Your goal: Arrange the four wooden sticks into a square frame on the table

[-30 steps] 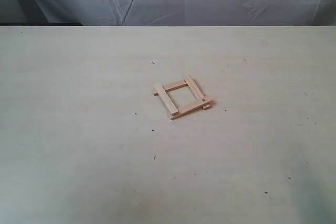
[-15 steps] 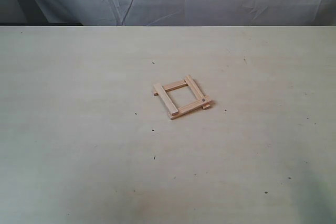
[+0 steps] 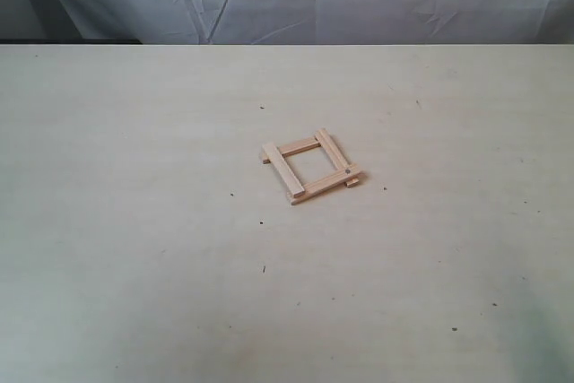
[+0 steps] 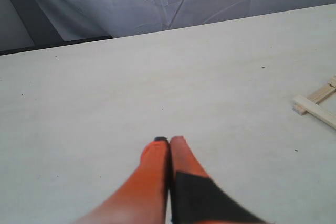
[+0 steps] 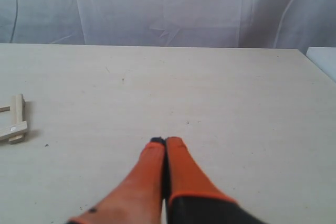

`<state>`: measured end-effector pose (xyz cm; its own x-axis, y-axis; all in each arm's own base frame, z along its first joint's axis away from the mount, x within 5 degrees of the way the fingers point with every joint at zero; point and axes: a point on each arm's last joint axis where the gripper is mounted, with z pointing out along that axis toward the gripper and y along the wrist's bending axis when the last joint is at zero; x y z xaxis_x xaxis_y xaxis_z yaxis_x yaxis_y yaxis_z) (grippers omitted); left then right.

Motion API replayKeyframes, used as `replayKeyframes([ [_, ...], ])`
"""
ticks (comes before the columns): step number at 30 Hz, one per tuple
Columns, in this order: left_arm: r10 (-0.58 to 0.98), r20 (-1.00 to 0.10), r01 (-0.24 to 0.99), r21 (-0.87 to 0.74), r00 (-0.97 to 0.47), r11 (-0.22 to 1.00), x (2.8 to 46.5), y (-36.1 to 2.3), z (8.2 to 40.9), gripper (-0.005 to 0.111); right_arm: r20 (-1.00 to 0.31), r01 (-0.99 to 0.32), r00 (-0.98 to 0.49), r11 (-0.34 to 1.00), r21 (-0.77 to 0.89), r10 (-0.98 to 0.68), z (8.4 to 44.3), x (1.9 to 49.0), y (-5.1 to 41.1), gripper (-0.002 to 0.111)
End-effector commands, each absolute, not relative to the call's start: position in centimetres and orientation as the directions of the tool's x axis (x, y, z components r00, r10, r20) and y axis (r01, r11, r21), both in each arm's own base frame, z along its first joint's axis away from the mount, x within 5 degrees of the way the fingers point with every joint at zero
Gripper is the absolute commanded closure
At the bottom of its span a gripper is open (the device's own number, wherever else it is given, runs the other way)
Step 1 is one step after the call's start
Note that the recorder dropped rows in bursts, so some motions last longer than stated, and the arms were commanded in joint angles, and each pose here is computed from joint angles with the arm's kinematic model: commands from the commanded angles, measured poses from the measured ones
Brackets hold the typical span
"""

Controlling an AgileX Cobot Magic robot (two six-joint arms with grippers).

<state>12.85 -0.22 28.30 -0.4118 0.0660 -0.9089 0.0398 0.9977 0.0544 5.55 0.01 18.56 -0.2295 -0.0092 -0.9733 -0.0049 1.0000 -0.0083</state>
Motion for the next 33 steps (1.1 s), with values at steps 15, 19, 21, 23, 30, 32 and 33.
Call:
replayKeyframes([
  [15, 0.005, -0.981, 0.025, 0.0, -0.196, 1.0, 7.0, -0.2, 21.1, 0.107, -0.974, 0.0, -0.225, 1.0, -0.007, -0.006, 18.5, 5.5, 0.0, 0.108],
  [19, -0.003, -0.985, 0.028, -0.008, -0.17, 1.0, 5.5, -0.2, 19.0, 0.107, -0.974, 0.0, -0.225, 1.0, 0.006, 0.005, 18.5, 5.5, 0.0, 0.108],
  [21, 0.011, -0.989, 0.026, 0.007, -0.15, 1.0, 5.5, -0.2, 19.2, 0.107, -0.974, -0.001, -0.225, 1.0, 0.008, 0.007, 18.5, 5.5, 0.0, 0.108],
  [23, 0.017, -0.988, 0.026, 0.013, -0.152, 1.0, 5.5, -0.1, 19.1, 0.107, -0.974, -0.001, -0.225, 1.0, 0.013, 0.012, 18.5, 5.5, 0.0, 0.108],
  [30, 0.017, -0.989, 0.026, 0.013, -0.15, 1.0, 5.5, -0.1, 19.2, 0.107, -0.974, -0.001, -0.227, 1.0, 0.013, 0.012, 18.5, 5.5, 0.0, 0.108],
  [32, 0.017, -0.989, 0.026, 0.013, -0.15, 1.0, 5.5, -0.1, 19.2, 0.107, -0.974, -0.001, -0.227, 1.0, 0.013, 0.012, 18.5, 5.5, 0.0, 0.108],
  [33, 0.017, -0.989, 0.026, 0.013, -0.15, 1.0, 5.5, -0.1, 19.2, 0.107, -0.974, -0.001, -0.227, 1.0, 0.013, 0.012, 18.5, 5.5, 0.0, 0.108],
])
